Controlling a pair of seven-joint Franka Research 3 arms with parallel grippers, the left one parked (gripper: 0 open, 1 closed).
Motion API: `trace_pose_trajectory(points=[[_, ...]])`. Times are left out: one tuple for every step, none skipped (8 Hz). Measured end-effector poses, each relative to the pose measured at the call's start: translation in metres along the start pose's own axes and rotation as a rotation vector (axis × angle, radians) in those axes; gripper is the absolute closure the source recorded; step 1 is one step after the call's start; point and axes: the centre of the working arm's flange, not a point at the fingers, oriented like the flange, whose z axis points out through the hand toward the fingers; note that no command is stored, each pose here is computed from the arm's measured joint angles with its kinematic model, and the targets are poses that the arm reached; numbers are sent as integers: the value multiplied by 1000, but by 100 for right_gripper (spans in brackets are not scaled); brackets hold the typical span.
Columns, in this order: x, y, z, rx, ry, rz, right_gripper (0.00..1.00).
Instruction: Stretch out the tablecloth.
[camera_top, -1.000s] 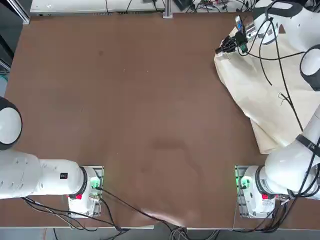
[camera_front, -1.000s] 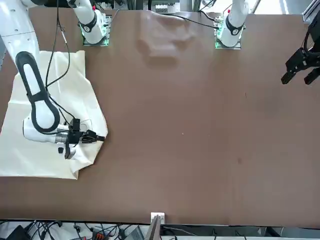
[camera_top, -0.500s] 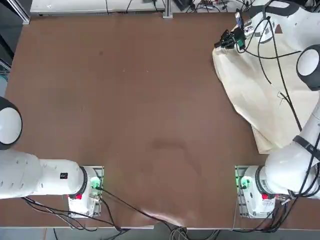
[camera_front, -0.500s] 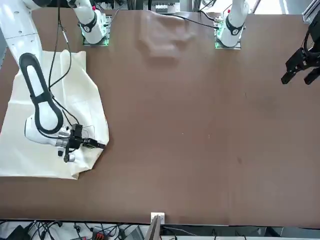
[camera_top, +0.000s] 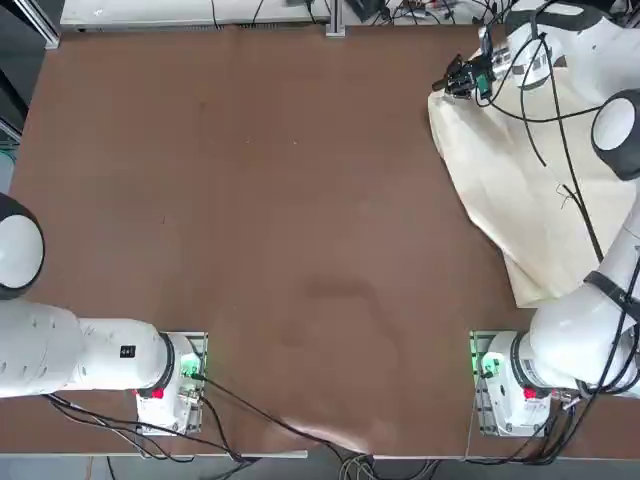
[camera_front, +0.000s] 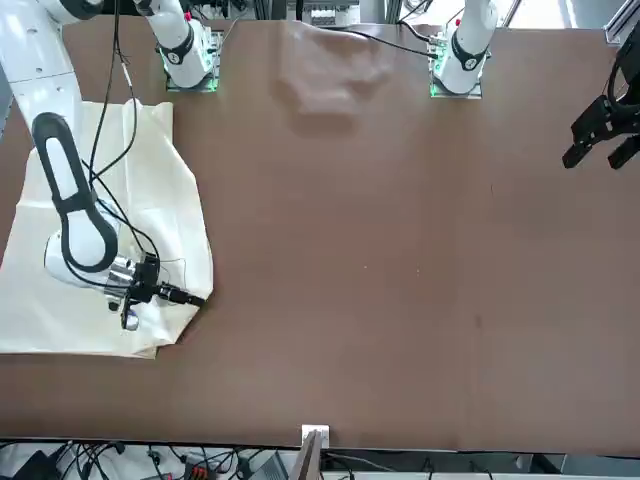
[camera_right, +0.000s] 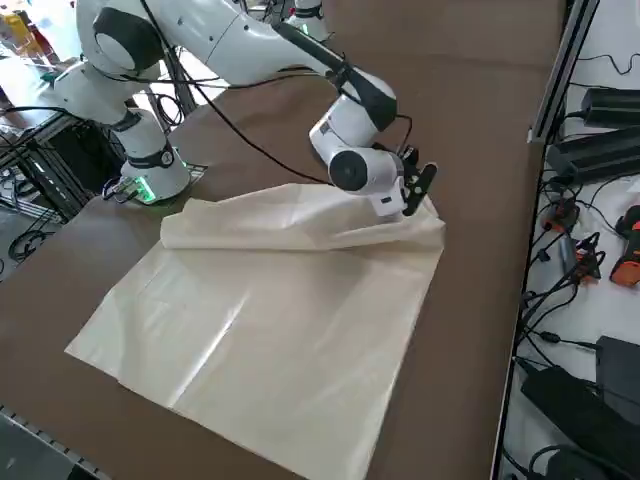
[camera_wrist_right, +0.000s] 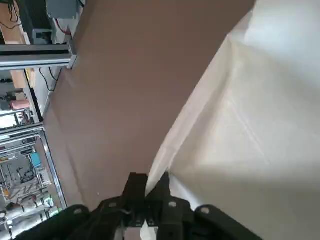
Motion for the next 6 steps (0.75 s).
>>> trace_pose_trajectory(points=[[6,8,2,9,17,27,98],[12,18,5,17,38,60,98],[16,27,9,30,50,104,98],[19,30,12,43,58,149,98],[20,28,14,59,62,191,98],[20,23,16,86,66,235,98]])
